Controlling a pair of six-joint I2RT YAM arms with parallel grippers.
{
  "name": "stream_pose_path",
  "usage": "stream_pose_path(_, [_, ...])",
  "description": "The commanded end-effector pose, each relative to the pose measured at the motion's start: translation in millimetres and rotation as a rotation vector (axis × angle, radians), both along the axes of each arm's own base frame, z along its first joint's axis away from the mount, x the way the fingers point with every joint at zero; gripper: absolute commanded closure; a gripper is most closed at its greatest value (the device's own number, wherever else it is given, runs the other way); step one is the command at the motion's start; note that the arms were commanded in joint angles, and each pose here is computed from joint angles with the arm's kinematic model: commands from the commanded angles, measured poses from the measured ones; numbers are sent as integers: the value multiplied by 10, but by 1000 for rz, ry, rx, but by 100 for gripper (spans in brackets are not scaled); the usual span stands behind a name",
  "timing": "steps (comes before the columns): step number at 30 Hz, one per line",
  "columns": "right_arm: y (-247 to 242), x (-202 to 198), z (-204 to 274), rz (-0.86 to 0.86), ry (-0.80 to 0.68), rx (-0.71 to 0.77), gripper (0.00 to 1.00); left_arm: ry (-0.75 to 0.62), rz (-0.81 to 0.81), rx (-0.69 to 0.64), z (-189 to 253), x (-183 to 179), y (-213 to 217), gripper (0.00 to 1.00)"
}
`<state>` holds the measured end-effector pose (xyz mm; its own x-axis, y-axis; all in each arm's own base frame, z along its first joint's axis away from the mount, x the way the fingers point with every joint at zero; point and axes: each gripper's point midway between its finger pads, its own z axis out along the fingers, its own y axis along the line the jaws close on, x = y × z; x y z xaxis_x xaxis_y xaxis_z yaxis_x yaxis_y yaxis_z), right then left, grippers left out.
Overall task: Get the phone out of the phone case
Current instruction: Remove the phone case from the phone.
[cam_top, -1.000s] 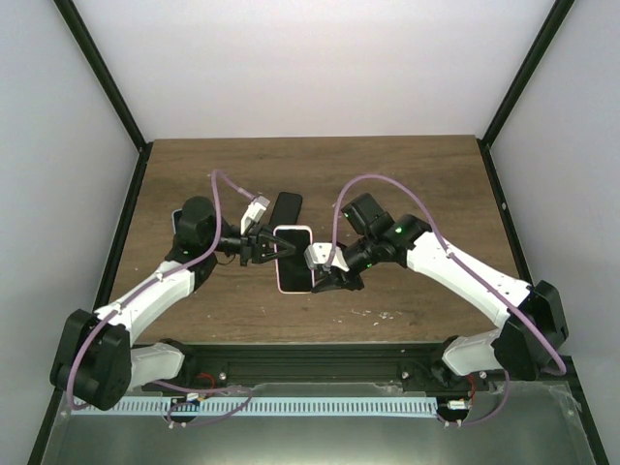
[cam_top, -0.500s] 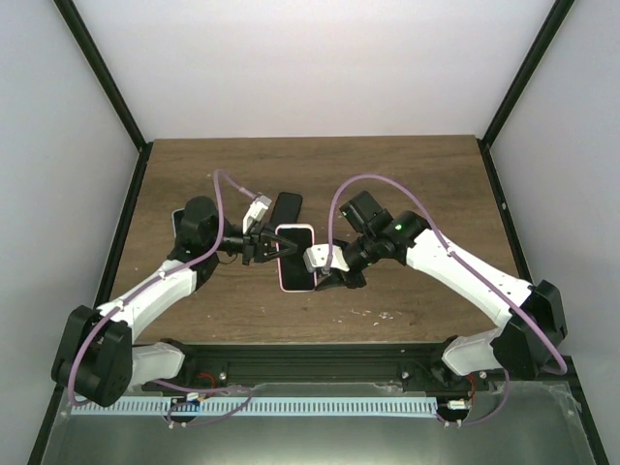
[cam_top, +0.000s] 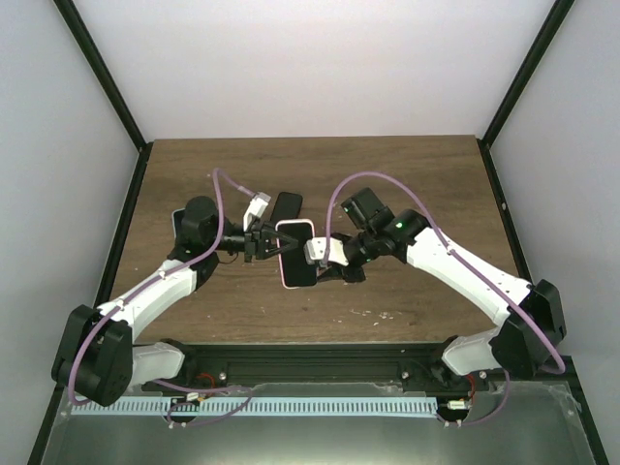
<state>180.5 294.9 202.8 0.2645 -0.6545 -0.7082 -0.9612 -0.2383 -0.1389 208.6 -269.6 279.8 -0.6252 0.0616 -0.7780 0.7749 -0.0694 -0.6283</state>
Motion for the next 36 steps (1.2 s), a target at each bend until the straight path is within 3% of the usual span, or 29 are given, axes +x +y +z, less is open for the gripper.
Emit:
stream_pose_path(1, [188,748,700,-184,-155,264,73,56,-177,6,56,-345,-38,100])
stream_pose_path(15, [293,1067,1056,-387,122,487,58,65,-197,13,20,-392,-87,100])
stream_pose_path(21, [354,841,1352,-260,248,552,44,72,-177,27,-17,-355,-101,100])
stream_pose_path(24, [351,641,1493,-162,306,571,27,79,-161,40,-49,-323,-109,100])
stream_pose_path(26, [343,565,1572,-130,333,580,24,84,-155,47,-70,-306,-116,100])
stream_pose_path(31, [330,520,1719,-120,361,598,28,101,-140,65,-119,-288,-122,100])
stream_pose_path(36, [311,579,1805,-173,382,610,48,102,-88,94,-179,-209,-134,100])
